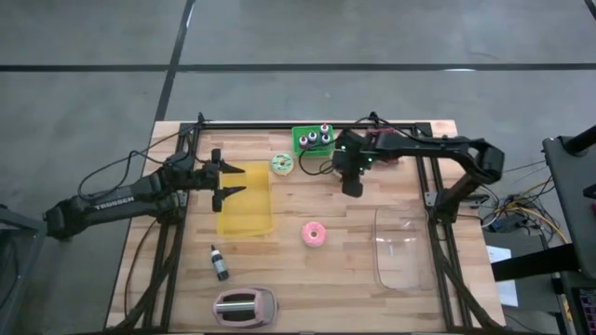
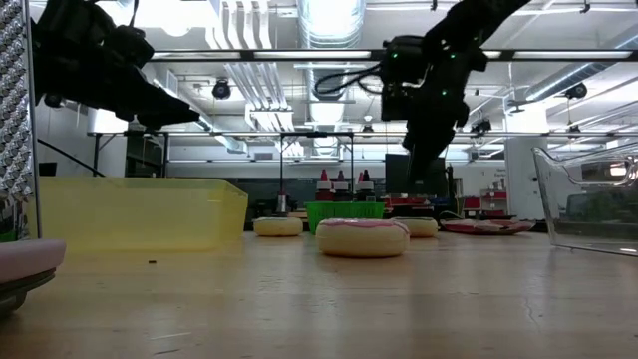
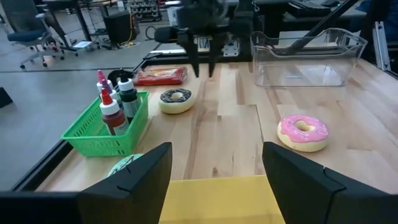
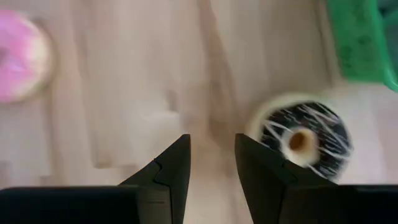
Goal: Pick & Place Food Item
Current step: Put the black donut into the transparent bin
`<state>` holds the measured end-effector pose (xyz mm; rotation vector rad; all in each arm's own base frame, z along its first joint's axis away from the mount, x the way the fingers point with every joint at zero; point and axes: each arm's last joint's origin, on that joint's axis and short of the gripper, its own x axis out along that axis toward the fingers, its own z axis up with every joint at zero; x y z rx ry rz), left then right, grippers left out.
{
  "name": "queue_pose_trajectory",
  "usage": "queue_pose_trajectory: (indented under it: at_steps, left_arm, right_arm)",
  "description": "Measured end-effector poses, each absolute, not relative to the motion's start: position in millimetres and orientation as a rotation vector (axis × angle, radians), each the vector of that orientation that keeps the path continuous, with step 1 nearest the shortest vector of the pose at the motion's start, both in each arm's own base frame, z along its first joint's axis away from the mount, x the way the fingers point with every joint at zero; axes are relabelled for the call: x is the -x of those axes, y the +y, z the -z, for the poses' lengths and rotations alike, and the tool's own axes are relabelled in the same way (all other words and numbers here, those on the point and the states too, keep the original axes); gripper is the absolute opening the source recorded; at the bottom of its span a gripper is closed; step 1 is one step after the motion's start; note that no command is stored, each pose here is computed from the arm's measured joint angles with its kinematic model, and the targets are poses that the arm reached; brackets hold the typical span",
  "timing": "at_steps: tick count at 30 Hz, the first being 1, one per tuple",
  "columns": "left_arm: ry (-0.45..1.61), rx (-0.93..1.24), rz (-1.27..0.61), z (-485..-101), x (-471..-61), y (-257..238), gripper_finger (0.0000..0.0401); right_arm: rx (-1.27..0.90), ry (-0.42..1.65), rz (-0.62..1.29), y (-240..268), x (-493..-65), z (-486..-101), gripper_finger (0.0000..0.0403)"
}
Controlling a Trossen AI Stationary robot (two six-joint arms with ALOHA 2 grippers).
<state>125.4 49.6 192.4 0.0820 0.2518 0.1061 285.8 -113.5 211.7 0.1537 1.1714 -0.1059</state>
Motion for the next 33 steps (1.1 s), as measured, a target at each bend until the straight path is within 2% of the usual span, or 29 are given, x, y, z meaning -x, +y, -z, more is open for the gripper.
queue_pose_trajectory:
  at_steps: [4,14,25,33]
  left_arm:
    - [0.252,-0.089,-0.105,-192,-125,50,0.0257]
    - [0.252,-0.097,-0.100,-192,-125,49,0.0257]
    - [0.252,-0.100,-0.095,-192,-125,49,0.0257]
    - [0.252,-0.100,-0.093,-192,-125,49,0.0257]
  right_arm:
    - [-0.140,1.265,0.131,-124,-295,-207,0.0142]
    - [-0.158,1.322,0.109,-137,-306,-199,0.0193]
    - [-0.150,1.378,0.130,-144,-312,-171,0.0196]
    - [-0.105,1.374,0.181,-148,-310,-176,0.0196]
